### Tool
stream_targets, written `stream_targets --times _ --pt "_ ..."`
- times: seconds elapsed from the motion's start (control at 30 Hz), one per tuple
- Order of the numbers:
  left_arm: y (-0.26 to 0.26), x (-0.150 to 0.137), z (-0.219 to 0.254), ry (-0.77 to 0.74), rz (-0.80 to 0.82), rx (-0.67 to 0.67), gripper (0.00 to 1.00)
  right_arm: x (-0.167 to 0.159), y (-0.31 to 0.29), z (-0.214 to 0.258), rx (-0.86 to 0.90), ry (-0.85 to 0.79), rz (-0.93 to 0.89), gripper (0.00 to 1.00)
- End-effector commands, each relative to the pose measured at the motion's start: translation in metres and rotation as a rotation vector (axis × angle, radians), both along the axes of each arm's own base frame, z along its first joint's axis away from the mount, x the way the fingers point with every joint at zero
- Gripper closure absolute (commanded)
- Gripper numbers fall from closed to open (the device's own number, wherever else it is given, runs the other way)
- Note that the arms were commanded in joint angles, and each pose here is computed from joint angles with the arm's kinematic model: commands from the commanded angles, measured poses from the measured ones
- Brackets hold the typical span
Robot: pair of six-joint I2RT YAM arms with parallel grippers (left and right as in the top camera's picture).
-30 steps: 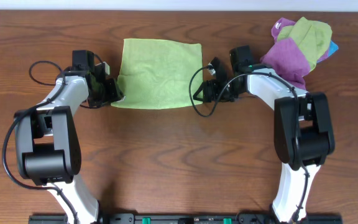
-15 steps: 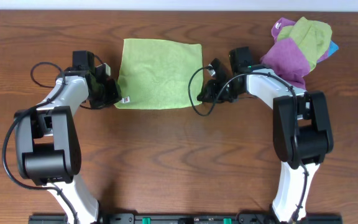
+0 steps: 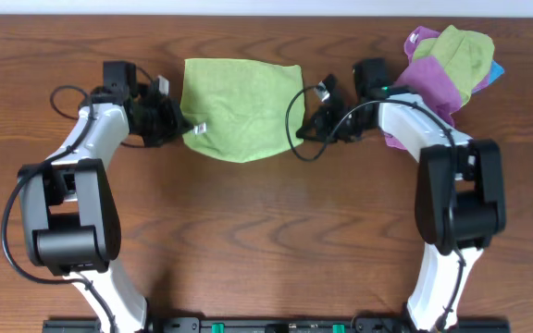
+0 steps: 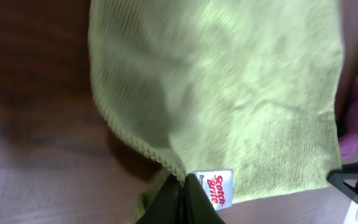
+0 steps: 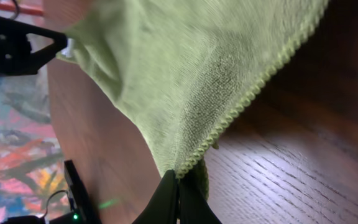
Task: Fold the cloth
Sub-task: 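Lift the green cloth's bottom corners with both grippers and raise upward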
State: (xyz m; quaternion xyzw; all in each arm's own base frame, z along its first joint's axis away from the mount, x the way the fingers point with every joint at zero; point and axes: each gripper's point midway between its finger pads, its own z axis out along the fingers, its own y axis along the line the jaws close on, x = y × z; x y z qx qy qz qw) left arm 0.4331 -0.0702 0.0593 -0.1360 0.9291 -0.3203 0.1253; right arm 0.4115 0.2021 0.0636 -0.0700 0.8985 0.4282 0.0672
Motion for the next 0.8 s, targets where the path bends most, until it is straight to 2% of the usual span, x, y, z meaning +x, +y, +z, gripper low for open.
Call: stream_targets --times 0.0,0.3,0.5,0.77 --pt "-0.001 0.016 0.042 -0.088 0.019 -0.026 0.94 0.012 0.002 0.048 0.045 -0.106 -0.001 0.99" --pt "0.001 0.041 0.083 -0.154 0.076 -0.049 0.94 0.032 -0.005 0.097 0.071 -0.192 -0.053 0.99" --pt "0.015 0.052 0.088 -0.170 0.138 0.016 0.94 0.042 -0.015 0.095 0.037 -0.166 -0.126 0.99" --pt "0.011 0.053 0.091 -0.176 0.131 -0.005 0.94 0.047 -0.029 0.100 0.053 -0.138 -0.178 0.99"
